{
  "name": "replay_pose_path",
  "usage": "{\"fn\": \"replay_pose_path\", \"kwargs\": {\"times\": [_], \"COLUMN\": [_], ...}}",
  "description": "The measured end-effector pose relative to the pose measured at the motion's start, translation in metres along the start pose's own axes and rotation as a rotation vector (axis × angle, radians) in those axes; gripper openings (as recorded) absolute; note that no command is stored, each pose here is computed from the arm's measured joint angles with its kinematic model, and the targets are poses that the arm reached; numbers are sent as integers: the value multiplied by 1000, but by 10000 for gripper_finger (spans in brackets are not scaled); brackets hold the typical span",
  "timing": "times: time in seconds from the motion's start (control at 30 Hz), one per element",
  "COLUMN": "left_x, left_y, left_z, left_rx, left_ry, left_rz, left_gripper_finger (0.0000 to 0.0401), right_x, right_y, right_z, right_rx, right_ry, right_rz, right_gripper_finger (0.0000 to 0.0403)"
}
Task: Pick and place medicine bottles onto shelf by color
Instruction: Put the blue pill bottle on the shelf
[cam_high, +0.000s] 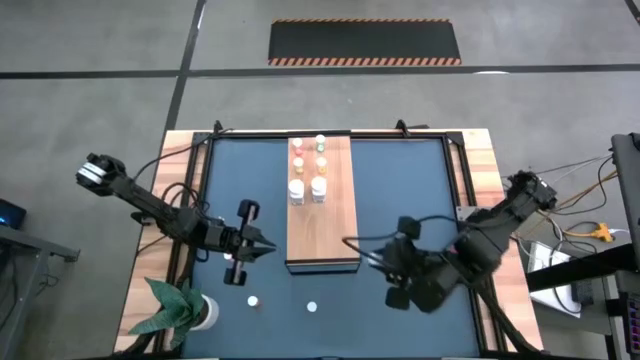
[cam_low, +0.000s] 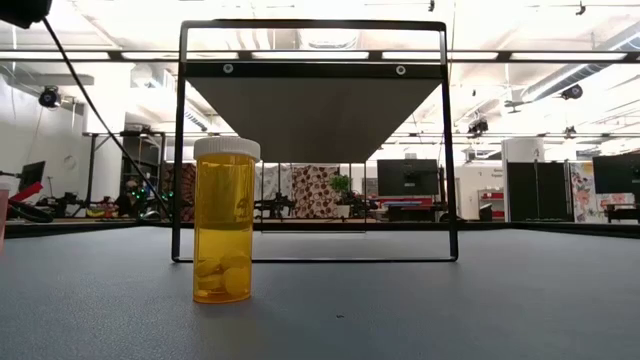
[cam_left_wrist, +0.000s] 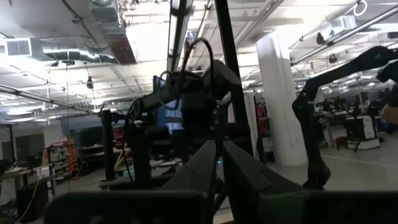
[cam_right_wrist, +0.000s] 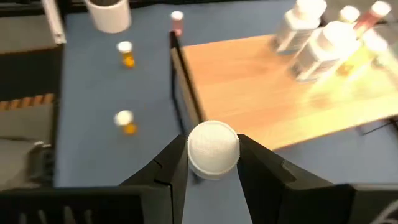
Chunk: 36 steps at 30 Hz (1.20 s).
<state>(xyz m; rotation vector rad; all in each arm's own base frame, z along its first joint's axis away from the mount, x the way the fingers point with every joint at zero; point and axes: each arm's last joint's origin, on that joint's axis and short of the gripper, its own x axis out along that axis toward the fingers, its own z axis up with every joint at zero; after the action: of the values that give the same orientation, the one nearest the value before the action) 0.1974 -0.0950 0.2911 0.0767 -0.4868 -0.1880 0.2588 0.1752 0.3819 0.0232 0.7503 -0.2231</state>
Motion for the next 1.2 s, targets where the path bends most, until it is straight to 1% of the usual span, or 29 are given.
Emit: {"fn": "replay_pose_path", "kwargs": {"times": [0.1,0.17,0.3,0.47,0.57,0.73,0.83,0.93,1.03,1.2], "left_x": [-1,-2,-3,-4,-5,-7,-9,-11,-12,-11], "left_y": [1,2,3,3,3,5,6,7,7,6], "left_z": [3,5,8,6,5,11,14,14,10,7], "left_rx": [0,-2,-2,9,53,121,161,172,184,190], "left_ry": [-5,-9,-12,35,58,40,43,73,120,140], "left_rz": [2,3,4,-8,-13,11,13,7,1,0], "left_gripper_finger": [12,12,12,12,12,12,12,12,12,12], "right_x": [12,21,37,49,52,65,83,103,124,147], "right_y": [-15,-24,-36,-48,-53,-59,-58,-59,-61,-63], "right_z": [12,20,34,49,55,60,60,58,60,62], "right_rx": [-16,-16,-26,-34,-28,-13,-12,-2,28,49], "right_ry": [-9,-27,-55,-122,-152,-152,-122,-87,-81,-62], "right_rz": [-43,-52,3,61,77,56,53,29,7,-20], "right_gripper_finger": [111,111,111,111,111,111,111,111,111,111]}}
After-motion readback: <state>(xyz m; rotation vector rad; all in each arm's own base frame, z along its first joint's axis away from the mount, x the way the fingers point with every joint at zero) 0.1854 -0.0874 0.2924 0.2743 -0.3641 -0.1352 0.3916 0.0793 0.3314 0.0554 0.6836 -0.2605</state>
